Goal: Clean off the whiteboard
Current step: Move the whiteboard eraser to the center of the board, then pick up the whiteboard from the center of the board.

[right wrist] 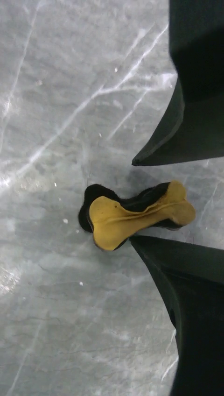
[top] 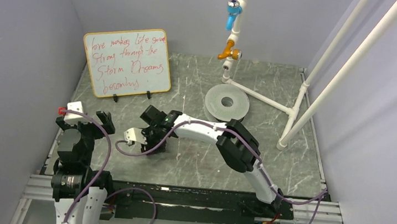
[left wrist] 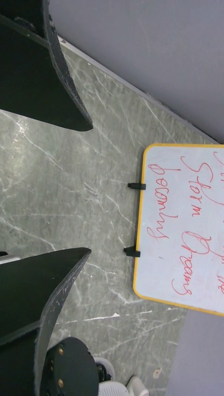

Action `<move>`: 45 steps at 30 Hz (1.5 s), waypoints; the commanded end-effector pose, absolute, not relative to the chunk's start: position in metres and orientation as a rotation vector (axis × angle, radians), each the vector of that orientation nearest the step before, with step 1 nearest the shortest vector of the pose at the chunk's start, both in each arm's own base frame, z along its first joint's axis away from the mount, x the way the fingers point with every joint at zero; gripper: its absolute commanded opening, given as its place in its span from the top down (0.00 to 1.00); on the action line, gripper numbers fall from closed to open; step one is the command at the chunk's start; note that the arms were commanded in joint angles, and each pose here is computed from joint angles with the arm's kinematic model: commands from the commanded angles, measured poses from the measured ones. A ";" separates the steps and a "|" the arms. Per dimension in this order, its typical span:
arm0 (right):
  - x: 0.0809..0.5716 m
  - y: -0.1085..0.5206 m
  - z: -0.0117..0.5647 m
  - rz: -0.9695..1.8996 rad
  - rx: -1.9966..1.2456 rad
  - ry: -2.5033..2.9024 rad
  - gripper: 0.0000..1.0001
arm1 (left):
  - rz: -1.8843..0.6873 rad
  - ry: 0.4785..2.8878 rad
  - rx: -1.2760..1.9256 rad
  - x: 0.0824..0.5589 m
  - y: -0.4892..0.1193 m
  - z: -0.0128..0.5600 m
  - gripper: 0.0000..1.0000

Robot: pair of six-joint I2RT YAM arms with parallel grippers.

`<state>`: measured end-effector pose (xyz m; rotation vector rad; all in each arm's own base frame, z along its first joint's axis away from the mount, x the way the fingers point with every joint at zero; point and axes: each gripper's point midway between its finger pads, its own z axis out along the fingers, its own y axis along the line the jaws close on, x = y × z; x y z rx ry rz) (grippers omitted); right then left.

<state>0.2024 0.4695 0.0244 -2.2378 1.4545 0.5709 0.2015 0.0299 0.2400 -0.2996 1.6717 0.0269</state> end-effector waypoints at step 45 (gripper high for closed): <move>0.520 0.494 0.158 1.376 -0.681 1.766 0.14 | -0.009 1.780 -0.211 0.218 0.019 0.225 0.01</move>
